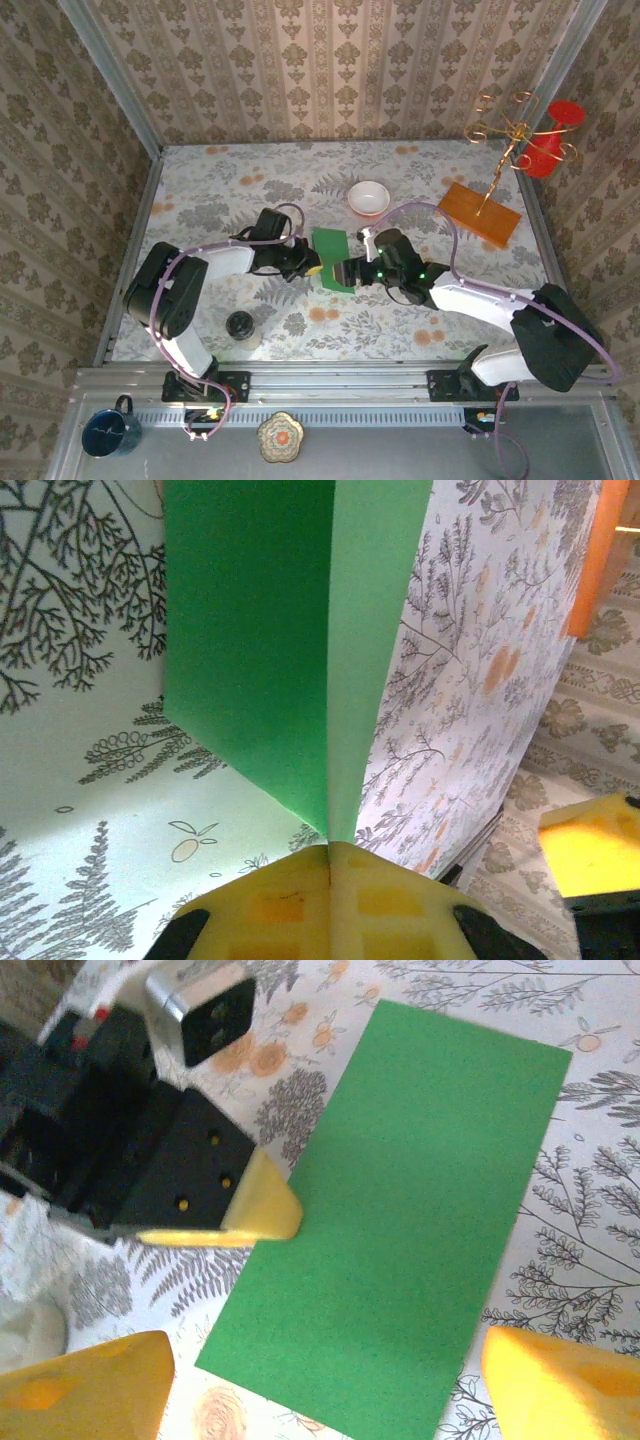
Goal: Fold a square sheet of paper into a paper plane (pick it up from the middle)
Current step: Third fold the triangle at the center of the table.
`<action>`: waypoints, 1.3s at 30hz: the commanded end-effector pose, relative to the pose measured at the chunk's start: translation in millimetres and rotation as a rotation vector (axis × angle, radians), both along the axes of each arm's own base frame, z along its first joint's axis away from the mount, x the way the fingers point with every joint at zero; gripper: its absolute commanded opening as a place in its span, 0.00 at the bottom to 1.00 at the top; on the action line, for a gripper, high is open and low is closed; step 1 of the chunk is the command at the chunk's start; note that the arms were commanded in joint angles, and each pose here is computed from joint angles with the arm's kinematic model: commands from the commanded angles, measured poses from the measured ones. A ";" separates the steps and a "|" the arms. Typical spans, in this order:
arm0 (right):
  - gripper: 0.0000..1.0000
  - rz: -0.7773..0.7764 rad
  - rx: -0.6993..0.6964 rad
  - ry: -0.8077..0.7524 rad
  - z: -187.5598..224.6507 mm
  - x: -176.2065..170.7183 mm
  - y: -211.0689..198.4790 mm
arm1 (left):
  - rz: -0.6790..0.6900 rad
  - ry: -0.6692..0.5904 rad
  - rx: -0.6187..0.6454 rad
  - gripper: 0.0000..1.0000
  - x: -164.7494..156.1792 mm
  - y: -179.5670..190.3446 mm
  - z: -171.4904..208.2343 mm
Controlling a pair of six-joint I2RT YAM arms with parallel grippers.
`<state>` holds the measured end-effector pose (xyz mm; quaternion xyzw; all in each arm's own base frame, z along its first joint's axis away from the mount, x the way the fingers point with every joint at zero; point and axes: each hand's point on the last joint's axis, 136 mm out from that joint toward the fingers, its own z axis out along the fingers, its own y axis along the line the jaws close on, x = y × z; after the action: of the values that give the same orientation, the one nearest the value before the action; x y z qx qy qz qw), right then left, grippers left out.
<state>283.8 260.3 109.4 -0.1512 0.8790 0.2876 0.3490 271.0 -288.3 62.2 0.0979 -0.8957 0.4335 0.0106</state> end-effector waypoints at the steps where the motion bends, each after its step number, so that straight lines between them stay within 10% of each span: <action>1: 0.81 0.085 -0.095 -0.153 3.7 2.2 4.9 | 0.017 0.018 -0.023 0.05 -1.6 0.3 7.9; 19: 0.73 0.392 -0.551 -0.504 -55.0 -8.1 31.2 | 0.025 0.033 -0.015 0.06 -3.0 2.4 1.7; 39: 0.42 0.417 -0.450 -0.525 -41.1 -16.2 41.8 | 0.025 0.036 -0.010 0.06 -3.0 3.2 -1.7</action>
<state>272.5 296.9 60.4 -0.4685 0.7605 0.0817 0.4421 269.9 -287.0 60.4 0.1141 -0.8940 0.4329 0.0181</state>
